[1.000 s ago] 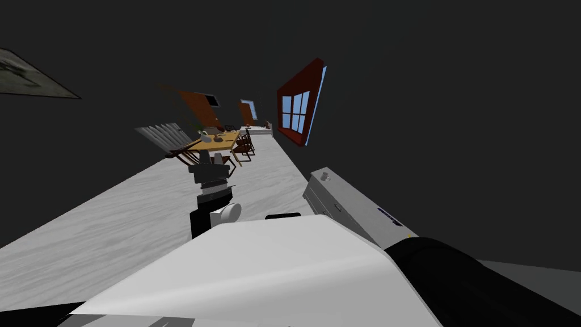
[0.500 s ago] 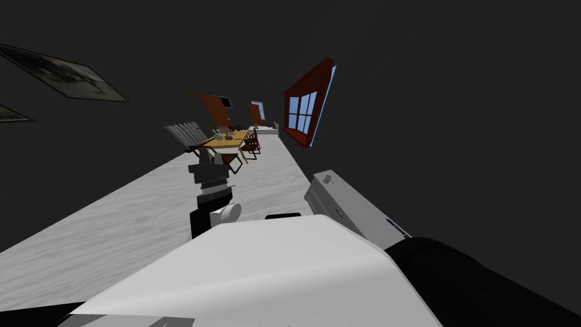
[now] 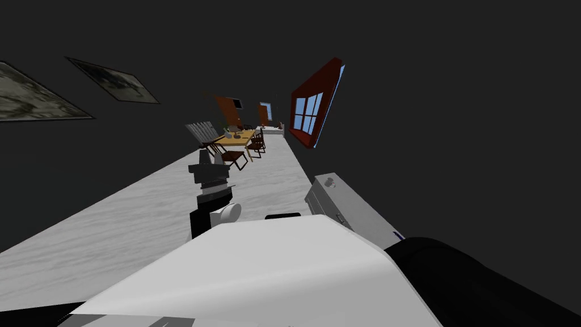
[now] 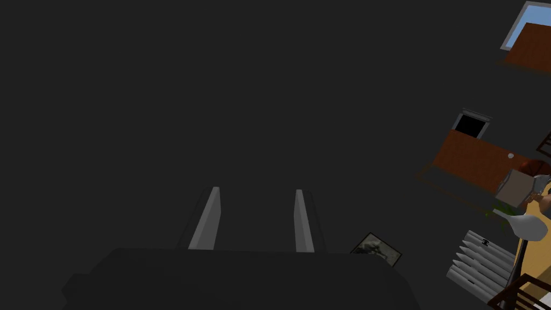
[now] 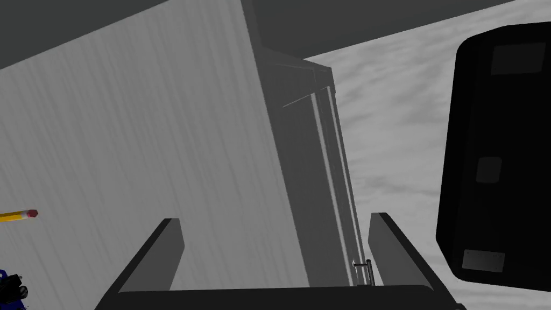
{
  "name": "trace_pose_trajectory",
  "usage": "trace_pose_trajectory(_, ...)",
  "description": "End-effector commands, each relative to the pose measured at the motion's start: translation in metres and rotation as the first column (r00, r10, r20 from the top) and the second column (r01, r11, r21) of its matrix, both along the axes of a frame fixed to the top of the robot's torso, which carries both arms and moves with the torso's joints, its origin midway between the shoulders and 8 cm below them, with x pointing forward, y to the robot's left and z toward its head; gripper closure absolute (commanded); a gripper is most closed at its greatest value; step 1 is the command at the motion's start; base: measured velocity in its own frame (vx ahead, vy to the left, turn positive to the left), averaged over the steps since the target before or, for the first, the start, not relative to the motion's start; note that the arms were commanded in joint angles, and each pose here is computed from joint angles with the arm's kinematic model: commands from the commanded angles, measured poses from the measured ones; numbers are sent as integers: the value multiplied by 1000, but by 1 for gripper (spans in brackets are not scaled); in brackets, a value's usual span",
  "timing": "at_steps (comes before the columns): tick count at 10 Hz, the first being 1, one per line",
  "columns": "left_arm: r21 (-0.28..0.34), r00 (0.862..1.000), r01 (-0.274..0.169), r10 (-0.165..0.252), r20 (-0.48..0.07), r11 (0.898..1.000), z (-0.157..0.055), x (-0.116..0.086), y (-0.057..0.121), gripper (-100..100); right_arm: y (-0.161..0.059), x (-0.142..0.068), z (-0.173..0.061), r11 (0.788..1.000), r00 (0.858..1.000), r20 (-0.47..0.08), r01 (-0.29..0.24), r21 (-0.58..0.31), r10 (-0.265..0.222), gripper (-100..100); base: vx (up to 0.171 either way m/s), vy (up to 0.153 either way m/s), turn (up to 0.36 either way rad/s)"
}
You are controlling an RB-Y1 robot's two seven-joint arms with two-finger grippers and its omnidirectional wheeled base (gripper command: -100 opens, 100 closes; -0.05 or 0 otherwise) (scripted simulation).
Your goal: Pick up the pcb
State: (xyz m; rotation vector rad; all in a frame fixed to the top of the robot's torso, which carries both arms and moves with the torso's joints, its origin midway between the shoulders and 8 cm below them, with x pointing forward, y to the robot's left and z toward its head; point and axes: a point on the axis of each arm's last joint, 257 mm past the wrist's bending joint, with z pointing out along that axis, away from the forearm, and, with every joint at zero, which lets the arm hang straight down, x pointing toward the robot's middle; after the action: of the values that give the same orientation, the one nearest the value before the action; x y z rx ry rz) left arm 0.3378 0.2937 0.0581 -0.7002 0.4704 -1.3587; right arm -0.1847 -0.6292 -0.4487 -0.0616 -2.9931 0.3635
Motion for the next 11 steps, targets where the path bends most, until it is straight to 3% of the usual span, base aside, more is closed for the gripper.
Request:
trace_pose_trajectory(1, 0, 1000, 0, 0, 0, 1000, 0, 0, 0, 0, -37, 9, 11, 996, 999, -1, -32, -85, 32, -100, -33, -175, 307)
trace_pose_trajectory(2, 0, 1000, 0, 0, 0, 1000, 0, 0, 0, 0, -37, 9, 11, 996, 999, -1, -32, -85, 32, -100, -31, -133, 97)
trace_pose_trajectory(3, 0, 1000, 0, 0, 0, 1000, 0, 0, 0, 0, -53, 17, 16, 991, 999, 7, -48, -128, 49, -100, -34, -125, 127)
trace_pose_trajectory(5, 0, 1000, 0, 0, 0, 1000, 0, 0, 0, 0, -76, 37, 20, 978, 997, 36, -65, -196, 74, -100, -57, -174, 260)
trace_pose_trajectory(8, 0, 1000, 0, 0, 0, 1000, 0, 0, 0, 0, -90, 70, 16, 964, 991, 100, -63, -257, 91, -100, -50, -234, 150)
trace_pose_trajectory(10, 0, 1000, 0, 0, 0, 1000, 0, 0, 0, 0, -91, 67, 17, 966, 991, 94, -63, -252, 90, -100, -33, -97, 44)
trace_pose_trajectory(11, 0, 1000, 0, 0, 0, 1000, 0, 0, 0, 0, -92, 68, 17, 965, 991, 96, -63, -255, 90, 0, -4, -13, 1)
